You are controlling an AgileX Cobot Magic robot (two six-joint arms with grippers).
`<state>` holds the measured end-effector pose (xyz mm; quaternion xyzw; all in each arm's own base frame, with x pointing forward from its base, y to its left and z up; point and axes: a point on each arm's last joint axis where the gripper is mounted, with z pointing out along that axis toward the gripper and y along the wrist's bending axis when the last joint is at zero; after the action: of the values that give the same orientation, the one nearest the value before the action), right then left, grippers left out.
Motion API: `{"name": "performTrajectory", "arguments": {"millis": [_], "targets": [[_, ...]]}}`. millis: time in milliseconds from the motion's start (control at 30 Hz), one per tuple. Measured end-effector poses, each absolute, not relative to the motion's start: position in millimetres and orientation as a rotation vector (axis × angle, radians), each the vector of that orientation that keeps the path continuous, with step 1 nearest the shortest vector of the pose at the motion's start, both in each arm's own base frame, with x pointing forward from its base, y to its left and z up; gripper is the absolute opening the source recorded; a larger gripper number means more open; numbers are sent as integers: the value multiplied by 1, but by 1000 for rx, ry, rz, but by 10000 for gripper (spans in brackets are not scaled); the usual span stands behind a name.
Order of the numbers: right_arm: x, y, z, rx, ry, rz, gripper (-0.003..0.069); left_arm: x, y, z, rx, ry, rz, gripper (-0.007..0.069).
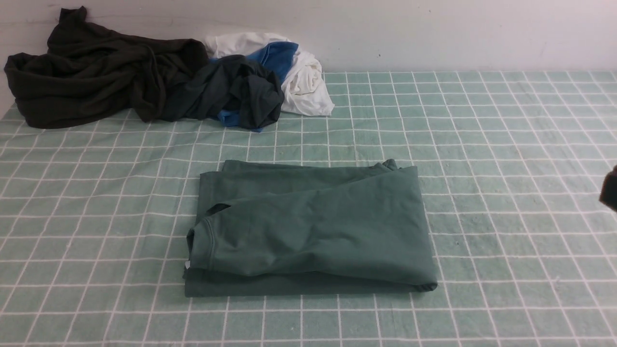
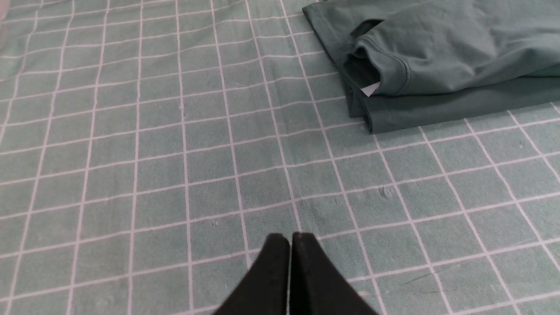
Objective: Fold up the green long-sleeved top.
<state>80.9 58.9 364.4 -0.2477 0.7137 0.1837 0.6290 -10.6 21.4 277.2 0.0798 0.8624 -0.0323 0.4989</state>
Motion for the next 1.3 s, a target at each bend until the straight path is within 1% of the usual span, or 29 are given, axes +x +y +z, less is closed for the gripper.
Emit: {"name": "performTrajectory", "arguments": {"millis": [200,267,300,400,467,500,567,733,867,900,1000,1300], "targets": [[73,42,327,-405,1496,421,-13,-11,21,277,193,2086,-78,-3],[70,34,313,-322,1432,391,-13,-11,21,277,193,2086,-78,-3],[69,33,312,-306,1417,382,-13,-11,21,277,193,2086,-78,-3],[66,20,286,-171,1357,272,-13,-11,21,277,193,2086,-78,-3],[64,14,272,-103,1362,225,-13,-11,21,277,193,2086,-78,-3],[64,9,262,-29,1374,196,-13,-11,21,277,193,2086,-78,-3],[63,3,245,74,1403,173,-13,-11,21,277,193,2086,-78,-3],[61,-6,206,228,1511,90,-14,-11,21,277,193,2086,-78,-3],[57,-7,197,241,1561,63,-14,-11,21,277,193,2086,-78,-3],[56,-6,192,250,1624,62,-14,-11,21,277,193,2086,-77,-3],[55,-6,183,251,1715,71,-14,-11,21,277,193,2086,-77,-3],[55,-3,183,204,1736,99,-14,-11,21,277,193,2086,-77,-3]]}}
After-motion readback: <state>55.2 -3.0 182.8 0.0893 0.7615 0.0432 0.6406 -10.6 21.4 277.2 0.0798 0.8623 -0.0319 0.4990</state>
